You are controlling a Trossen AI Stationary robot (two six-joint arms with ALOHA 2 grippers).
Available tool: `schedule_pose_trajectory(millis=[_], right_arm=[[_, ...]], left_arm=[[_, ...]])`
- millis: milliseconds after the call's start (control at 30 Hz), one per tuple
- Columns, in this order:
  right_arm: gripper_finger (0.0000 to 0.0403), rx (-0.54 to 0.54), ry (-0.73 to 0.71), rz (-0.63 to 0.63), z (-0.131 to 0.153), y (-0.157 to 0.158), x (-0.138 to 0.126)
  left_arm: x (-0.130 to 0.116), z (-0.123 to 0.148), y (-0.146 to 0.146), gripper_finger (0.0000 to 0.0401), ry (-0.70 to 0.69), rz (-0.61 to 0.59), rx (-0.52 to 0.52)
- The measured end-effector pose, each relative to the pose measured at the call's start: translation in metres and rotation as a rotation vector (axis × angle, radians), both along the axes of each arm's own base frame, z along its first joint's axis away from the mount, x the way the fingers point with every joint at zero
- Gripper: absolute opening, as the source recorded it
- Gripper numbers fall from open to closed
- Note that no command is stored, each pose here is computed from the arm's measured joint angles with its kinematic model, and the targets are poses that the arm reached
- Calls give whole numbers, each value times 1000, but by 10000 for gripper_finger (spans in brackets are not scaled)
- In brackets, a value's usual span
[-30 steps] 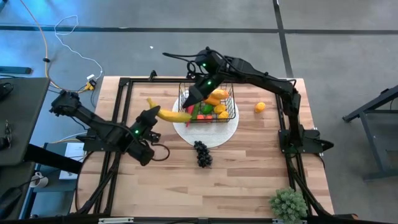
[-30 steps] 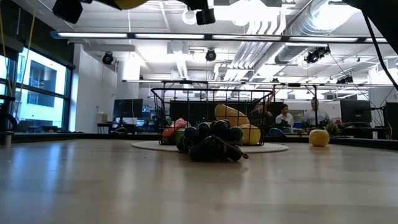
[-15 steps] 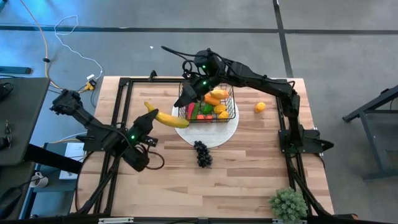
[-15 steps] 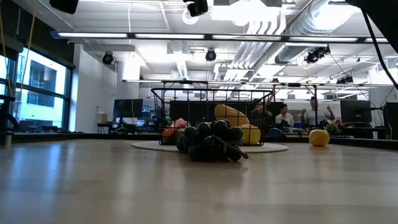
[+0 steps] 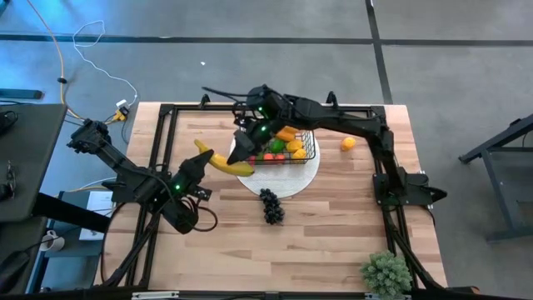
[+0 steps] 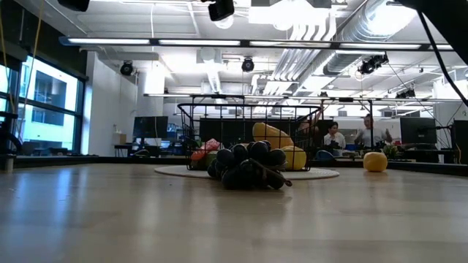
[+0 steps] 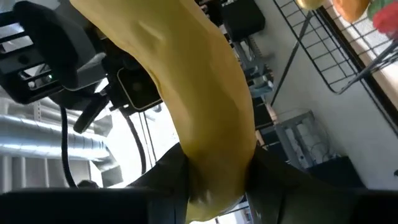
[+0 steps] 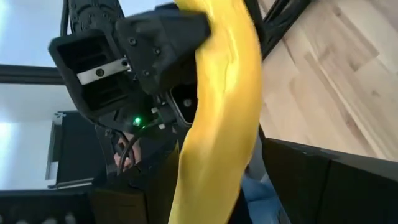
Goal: Build produce basket
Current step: Put the yellow banana into the wire basket
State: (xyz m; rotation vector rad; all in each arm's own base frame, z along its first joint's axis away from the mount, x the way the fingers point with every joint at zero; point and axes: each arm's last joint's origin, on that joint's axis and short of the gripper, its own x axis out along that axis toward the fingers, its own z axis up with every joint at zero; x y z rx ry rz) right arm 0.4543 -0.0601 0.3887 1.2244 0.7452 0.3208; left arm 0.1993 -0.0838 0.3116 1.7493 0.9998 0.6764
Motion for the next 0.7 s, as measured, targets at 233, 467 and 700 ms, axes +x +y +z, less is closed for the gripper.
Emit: schedule_pose_trajectory(millis=[233, 467, 700], right_arm=[[212, 62, -4, 41, -8, 2, 10], [208, 105, 19, 72, -17, 4, 18], [154, 133, 38, 97, -23, 8, 22]], left_arm=[[0, 0, 0, 104, 10, 0, 7], [0, 0, 0, 106, 18, -2, 3], [0, -1, 0, 108, 23, -4, 1]])
